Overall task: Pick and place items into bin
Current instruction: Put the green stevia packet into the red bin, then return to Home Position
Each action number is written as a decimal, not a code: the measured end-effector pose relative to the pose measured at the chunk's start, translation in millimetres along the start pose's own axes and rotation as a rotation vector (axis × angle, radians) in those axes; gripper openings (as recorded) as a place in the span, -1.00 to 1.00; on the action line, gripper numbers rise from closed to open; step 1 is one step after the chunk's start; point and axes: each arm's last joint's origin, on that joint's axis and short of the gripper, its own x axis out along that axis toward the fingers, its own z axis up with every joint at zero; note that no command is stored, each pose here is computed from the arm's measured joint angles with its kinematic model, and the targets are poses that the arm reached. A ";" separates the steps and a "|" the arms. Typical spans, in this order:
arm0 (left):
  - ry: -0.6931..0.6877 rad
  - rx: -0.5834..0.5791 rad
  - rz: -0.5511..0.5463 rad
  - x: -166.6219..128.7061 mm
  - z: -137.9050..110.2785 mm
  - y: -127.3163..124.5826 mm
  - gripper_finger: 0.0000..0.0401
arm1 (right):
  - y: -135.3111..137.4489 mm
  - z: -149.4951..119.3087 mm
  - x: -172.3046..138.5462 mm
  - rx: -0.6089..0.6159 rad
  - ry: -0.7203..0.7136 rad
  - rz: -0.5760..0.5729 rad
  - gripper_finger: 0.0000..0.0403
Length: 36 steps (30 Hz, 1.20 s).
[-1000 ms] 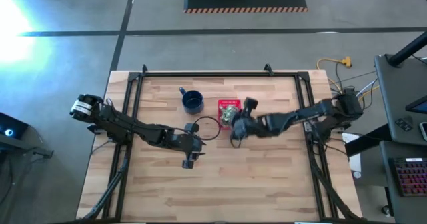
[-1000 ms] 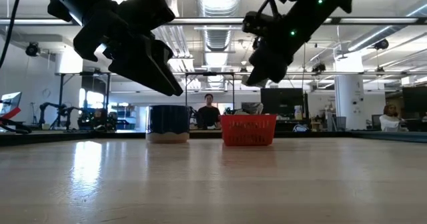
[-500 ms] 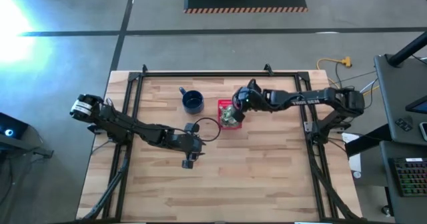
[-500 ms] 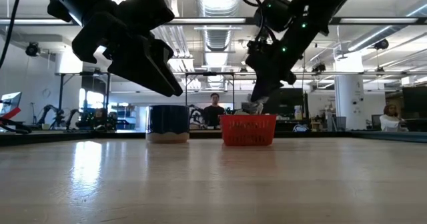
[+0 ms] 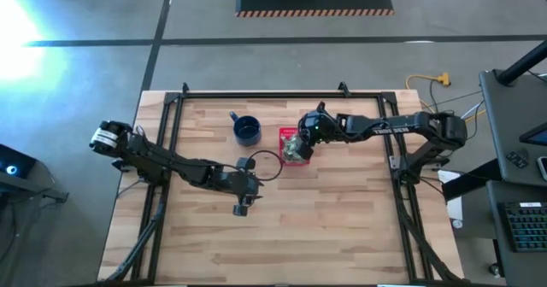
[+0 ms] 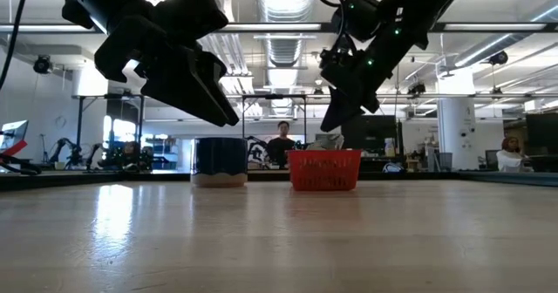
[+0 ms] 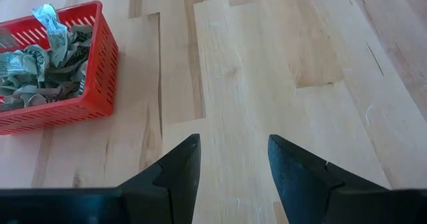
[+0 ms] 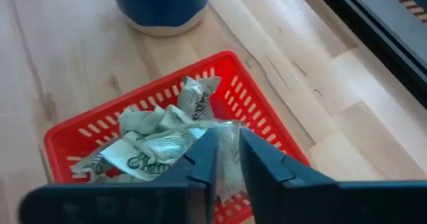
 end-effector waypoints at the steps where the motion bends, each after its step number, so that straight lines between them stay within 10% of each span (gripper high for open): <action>1: 0.000 0.000 0.000 0.0 0.0 0.0 -0.20 | 0.1 0.0 0.0 -0.004 -0.001 0.000 -0.72; 18: -0.120 0.034 0.013 -8.5 22.8 2.4 -0.20 | 22.4 11.0 -42.0 -0.332 -0.141 0.288 -0.13; 25: -0.235 -0.079 0.405 -40.5 44.3 35.8 -0.20 | 22.1 3.5 -95.8 -0.386 -0.292 0.320 -0.16; 36: -0.526 0.109 0.290 -62.5 52.8 68.6 -0.20 | -5.0 -61.9 -150.0 -0.330 -0.465 0.360 -0.19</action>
